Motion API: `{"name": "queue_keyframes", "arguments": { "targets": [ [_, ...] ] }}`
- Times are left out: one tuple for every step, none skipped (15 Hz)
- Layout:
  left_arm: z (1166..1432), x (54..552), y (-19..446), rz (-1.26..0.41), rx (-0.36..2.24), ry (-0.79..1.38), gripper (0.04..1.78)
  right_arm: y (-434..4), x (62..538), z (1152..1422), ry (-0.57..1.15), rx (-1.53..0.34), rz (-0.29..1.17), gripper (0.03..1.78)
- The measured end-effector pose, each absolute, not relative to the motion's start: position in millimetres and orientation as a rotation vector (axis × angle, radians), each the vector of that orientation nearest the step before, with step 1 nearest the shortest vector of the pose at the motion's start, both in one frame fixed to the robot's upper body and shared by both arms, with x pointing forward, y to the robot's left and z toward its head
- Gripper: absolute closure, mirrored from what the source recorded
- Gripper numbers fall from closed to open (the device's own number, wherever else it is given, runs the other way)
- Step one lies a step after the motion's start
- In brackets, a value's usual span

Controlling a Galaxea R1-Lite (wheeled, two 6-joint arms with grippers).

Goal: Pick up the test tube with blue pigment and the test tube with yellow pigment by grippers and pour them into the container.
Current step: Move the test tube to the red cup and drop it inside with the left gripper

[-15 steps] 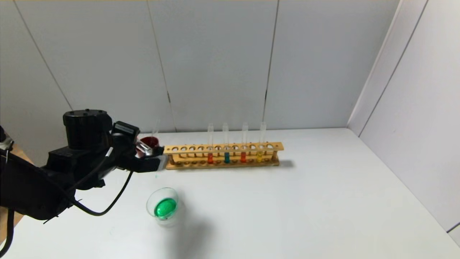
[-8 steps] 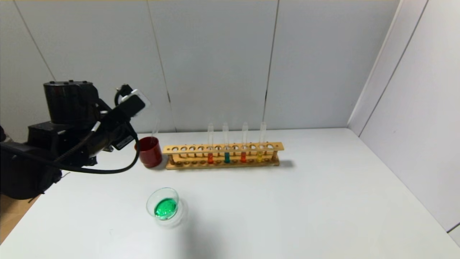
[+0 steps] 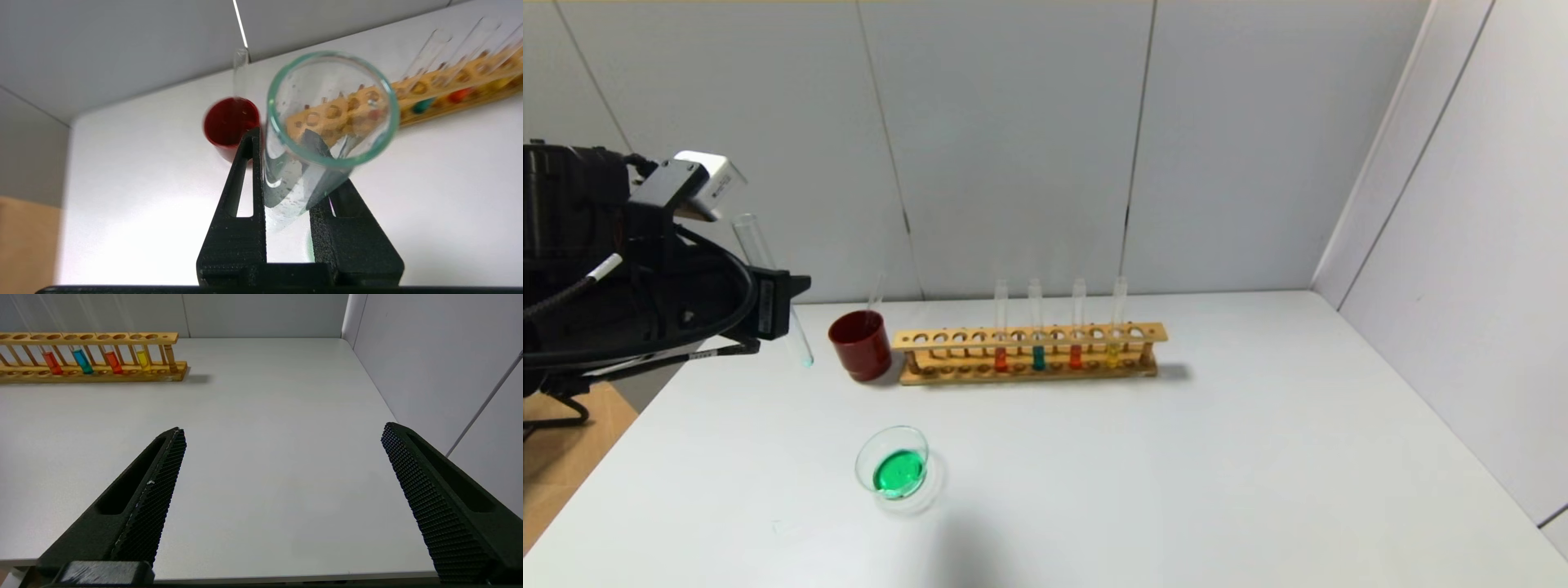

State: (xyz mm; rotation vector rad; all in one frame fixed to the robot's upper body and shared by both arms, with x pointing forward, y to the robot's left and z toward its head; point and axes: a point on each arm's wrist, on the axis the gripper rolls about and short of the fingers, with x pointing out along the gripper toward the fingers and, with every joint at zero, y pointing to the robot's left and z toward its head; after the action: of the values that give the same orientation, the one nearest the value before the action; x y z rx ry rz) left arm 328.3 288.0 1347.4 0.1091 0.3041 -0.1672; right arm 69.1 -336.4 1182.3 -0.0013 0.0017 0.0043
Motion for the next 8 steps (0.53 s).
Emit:
{"name": "queue_keyframes", "arguments": {
  "targets": [
    [1342.5,325.8,288.7,-0.175,0.082,0.345,1.48,-336.4,69.1,1182.3,0.002,-0.001,0.004,0.06],
    [1339.1,325.5,289.0,-0.181,0.076,0.372,1.48,-336.4,69.1,1182.3,0.002,-0.001,0.004,0.06],
    [1337.0,328.0,289.6,-0.18,0.073,0.381,1.48,-336.4,69.1,1182.3,0.002,-0.001,0.004,0.06],
    [1335.7,332.9,291.5,-0.169,0.067,0.384,1.48,-336.4,69.1,1182.3,0.002,-0.001,0.004,0.06],
    [1334.4,339.3,293.3,-0.155,0.054,0.384,1.48,-336.4,69.1,1182.3,0.002,-0.001,0.004,0.06],
    [1332.4,347.0,294.3,-0.144,0.037,0.382,1.48,-336.4,69.1,1182.3,0.002,-0.001,0.004,0.06],
    [1330.9,356.9,295.6,-0.132,0.019,0.369,1.48,-336.4,69.1,1182.3,0.002,-0.001,0.004,0.06],
    [1329.4,366.6,296.6,-0.122,0.008,0.355,1.48,-336.4,69.1,1182.3,0.002,-0.001,0.004,0.06]
  ]
}}
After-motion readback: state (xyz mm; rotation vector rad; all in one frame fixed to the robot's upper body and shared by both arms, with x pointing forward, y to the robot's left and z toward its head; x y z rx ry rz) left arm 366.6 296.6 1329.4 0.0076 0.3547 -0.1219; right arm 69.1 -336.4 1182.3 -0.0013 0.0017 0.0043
